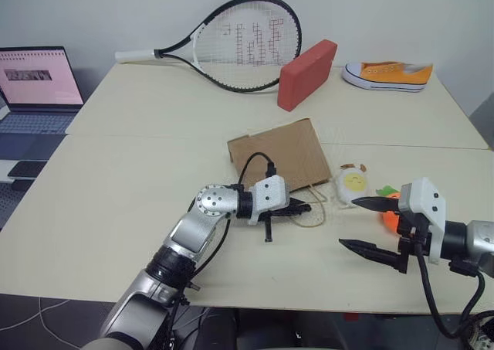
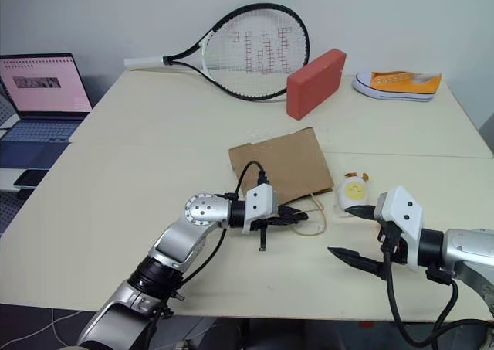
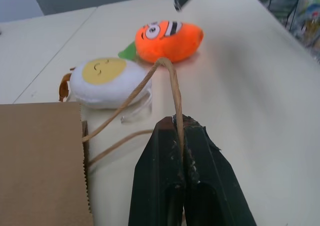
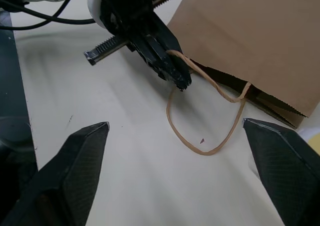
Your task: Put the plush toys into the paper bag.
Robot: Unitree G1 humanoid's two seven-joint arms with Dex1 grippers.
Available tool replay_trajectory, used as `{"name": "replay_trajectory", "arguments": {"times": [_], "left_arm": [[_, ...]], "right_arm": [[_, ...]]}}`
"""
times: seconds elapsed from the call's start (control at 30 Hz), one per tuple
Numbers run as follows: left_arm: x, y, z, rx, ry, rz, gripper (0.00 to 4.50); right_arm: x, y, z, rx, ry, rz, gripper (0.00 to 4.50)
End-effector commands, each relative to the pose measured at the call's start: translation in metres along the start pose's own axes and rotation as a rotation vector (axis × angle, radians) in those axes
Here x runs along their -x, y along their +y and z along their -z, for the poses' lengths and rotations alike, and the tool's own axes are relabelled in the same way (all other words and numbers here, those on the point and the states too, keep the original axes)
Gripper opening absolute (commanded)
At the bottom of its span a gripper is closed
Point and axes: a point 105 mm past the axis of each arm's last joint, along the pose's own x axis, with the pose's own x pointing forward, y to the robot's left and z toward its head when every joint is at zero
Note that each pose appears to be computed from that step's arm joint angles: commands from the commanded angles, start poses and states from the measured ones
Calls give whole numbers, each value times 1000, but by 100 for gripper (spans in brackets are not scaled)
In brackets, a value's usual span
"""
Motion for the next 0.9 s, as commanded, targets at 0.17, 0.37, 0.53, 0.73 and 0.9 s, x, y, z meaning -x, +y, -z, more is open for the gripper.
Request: {"name": "replay_trajectory", "arguments": {"times": [0.17,0.37,0.53,0.73,0.9], "left_arm": [[20,14,-63,106,-163,-8,0],[27,19,-74,211,-208,-21,0],[27,17,-73,230,-200,-27,0],[28,18,-78,265,-224,-46,0],[32,22,-81,298,-245,-74,0]], "right_arm": [[-13,7,3,-35,-56,34,180],[-48,-5,-6,-56,-165,113,3],[-78,-16,-15,-53,-219,166,3],[-112,-32,-15,-88,-250,259,3],[-134,-35,-7,-101,-255,314,3]]}}
